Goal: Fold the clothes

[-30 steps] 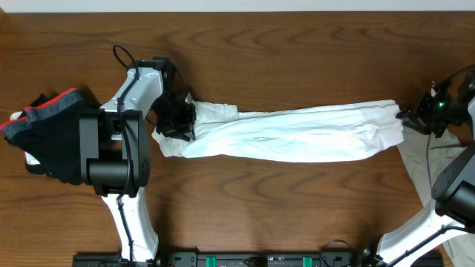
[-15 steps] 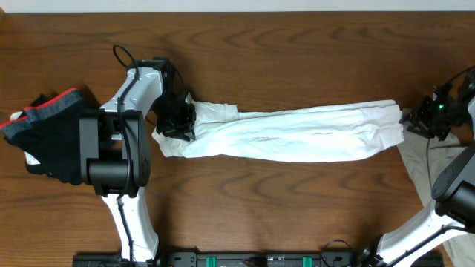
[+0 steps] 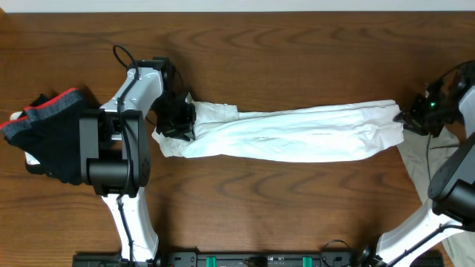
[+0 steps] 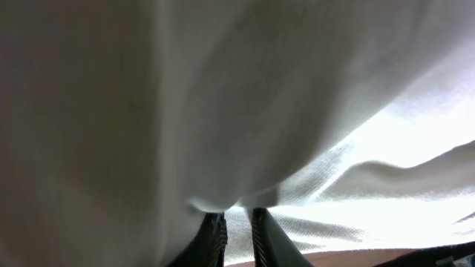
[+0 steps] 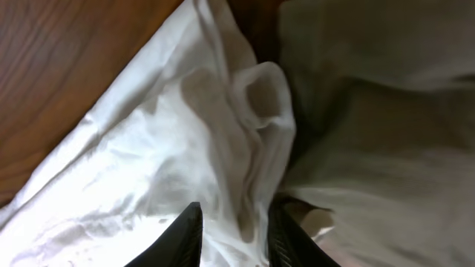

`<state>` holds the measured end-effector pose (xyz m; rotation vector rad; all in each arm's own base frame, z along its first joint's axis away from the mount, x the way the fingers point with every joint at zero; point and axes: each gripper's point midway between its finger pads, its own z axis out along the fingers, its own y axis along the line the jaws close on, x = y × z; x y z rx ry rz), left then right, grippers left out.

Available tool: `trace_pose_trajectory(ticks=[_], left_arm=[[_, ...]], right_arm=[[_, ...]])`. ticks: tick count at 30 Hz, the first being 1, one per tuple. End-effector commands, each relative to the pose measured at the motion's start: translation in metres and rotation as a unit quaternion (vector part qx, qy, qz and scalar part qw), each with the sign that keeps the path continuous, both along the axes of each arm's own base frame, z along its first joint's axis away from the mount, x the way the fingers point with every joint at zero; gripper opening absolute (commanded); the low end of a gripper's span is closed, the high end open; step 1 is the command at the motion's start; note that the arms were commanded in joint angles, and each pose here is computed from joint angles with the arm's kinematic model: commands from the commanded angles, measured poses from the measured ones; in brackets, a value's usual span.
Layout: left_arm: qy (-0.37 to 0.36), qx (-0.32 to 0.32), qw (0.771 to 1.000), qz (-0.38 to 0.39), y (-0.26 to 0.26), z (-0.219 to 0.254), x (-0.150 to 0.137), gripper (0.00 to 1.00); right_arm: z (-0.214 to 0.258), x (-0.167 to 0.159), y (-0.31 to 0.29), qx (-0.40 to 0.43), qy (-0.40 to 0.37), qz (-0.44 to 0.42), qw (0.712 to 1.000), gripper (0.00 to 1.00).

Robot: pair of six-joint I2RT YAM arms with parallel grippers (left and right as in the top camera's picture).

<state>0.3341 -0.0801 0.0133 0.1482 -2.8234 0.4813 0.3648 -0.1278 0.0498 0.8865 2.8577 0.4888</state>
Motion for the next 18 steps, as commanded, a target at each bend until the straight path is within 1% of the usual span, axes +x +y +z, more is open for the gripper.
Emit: trace_pose_trajectory(ticks=[1,11,18], left_arm=[[0.004,0.003,1.000,-0.005,0.0018,-0.0025,-0.0029,0.16],[0.004,0.003,1.000,-0.005,0.0018,-0.0026,-0.0027,0.16],[0.003,0.003,1.000,-0.005,0.0018,-0.0027,-0.0021,0.16]], right_arm=[[-0.0056,0.0020,0.0080,0.003,0.002,0.009,1.000,0.28],[-0.0083,-0.0003,0.0039,-0.018,0.013,0.012,1.000,0.29],[-0.0084,-0.0001,0.0041,-0.018,0.012,0.012,1.000,0.29]])
